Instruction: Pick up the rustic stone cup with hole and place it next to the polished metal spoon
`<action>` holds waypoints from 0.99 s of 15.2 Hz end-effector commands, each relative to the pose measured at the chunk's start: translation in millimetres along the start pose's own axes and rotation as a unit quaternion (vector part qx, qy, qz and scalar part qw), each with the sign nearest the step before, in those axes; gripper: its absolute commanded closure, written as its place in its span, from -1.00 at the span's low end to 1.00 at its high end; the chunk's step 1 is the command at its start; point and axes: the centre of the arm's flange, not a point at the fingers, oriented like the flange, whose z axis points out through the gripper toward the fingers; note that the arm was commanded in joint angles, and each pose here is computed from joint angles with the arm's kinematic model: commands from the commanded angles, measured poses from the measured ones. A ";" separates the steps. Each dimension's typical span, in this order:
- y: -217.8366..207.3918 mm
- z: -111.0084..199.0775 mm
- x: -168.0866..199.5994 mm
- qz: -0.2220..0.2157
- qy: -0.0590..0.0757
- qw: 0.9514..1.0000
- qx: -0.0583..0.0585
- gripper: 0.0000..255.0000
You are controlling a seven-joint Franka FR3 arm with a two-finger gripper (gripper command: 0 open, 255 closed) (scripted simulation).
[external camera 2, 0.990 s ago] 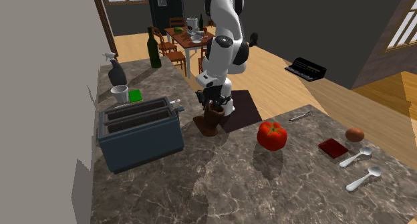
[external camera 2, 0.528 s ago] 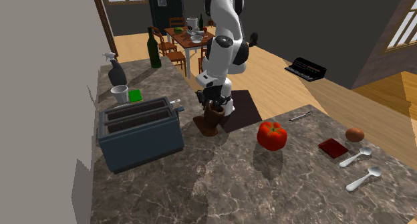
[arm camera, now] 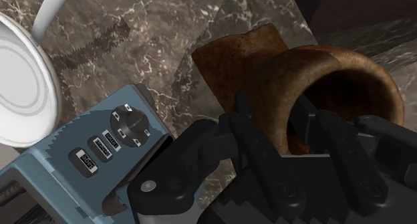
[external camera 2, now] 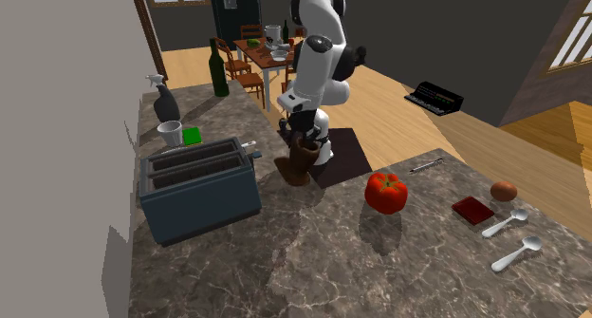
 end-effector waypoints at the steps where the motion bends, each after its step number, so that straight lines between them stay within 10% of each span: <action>1: 2.3 -10.7 0.2 0.000 0.000 1.000 0.000 1.00; 15: 15.7 -83.2 -4.9 0.000 0.000 1.000 0.000 1.00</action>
